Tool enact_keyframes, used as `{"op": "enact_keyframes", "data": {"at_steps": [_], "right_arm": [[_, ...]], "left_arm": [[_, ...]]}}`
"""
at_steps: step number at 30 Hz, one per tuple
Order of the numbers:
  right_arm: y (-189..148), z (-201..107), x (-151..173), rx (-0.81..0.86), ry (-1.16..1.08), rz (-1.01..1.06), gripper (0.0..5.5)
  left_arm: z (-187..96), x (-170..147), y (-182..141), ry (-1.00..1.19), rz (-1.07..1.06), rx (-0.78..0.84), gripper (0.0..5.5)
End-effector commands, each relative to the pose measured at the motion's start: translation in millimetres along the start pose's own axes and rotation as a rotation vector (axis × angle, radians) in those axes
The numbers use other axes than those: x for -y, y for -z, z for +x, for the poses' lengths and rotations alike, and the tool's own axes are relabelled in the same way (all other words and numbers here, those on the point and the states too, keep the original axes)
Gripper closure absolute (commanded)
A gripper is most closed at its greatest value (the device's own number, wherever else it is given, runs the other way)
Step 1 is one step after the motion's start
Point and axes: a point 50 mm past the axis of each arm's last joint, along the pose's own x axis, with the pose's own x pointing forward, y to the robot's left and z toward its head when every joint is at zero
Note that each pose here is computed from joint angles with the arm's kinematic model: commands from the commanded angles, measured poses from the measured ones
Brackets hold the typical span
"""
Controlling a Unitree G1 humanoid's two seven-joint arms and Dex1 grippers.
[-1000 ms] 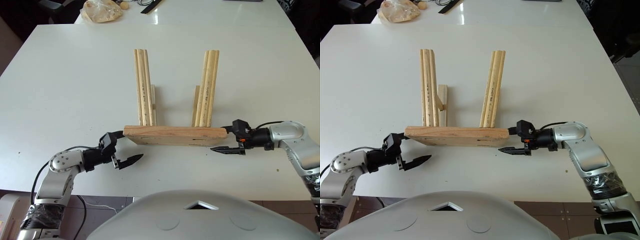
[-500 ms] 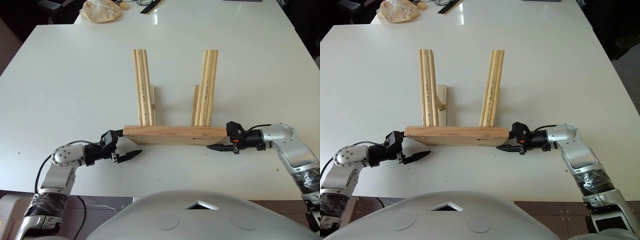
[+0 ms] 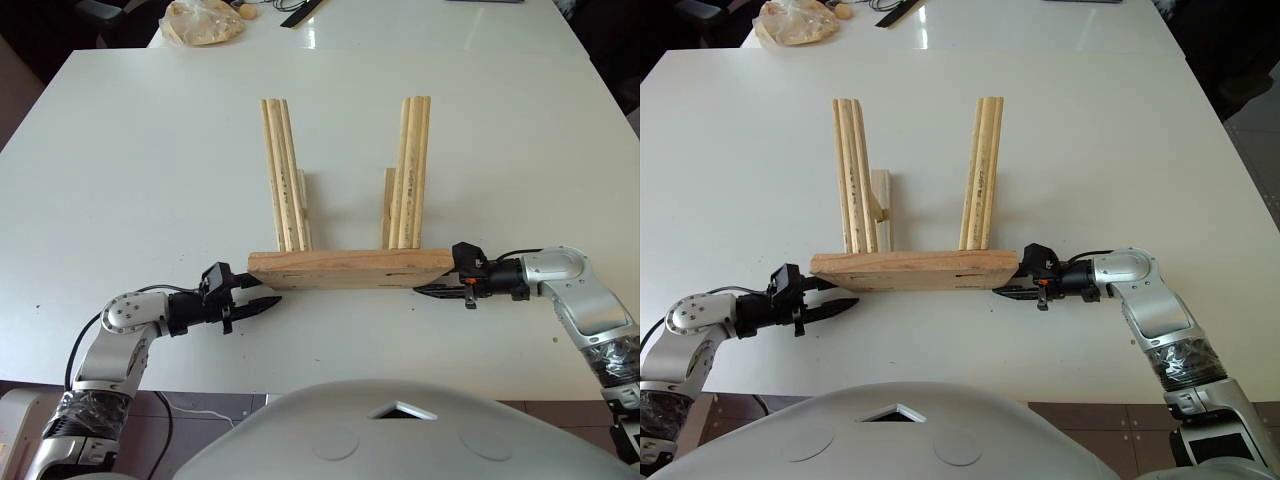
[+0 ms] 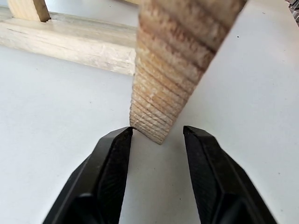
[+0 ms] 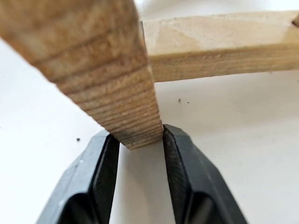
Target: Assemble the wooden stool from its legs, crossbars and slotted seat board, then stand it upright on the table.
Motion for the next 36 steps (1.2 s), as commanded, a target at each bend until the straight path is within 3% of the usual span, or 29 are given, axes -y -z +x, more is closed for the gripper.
{"op": "enact_keyframes", "data": {"at_steps": [1,9,15,18,27,33,36], "right_arm": [[-3,2,2,0.019,0.005,0.008,4.14],[-5,1,1,0.022,0.003,0.004,4.14],[-8,1,0,0.029,-0.01,0.0,4.17],[-9,1,1,0.03,-0.01,-0.004,4.17],[-8,-1,1,0.021,-0.01,-0.013,4.17],[-9,0,2,0.004,-0.022,-0.029,4.17],[-9,0,2,-0.001,-0.028,-0.035,4.18]], "left_arm": [[4,3,2,0.034,-0.018,0.0,4.15],[14,7,-17,0.054,-0.003,0.084,4.86],[22,9,-32,0.045,0.029,0.124,5.06],[19,1,-27,-0.004,0.024,0.062,5.06],[5,-16,-10,-0.081,-0.002,-0.094,3.65],[11,-13,-30,-0.018,0.016,0.042,2.79],[12,-8,-37,0.062,-0.025,0.084,2.74]]}}
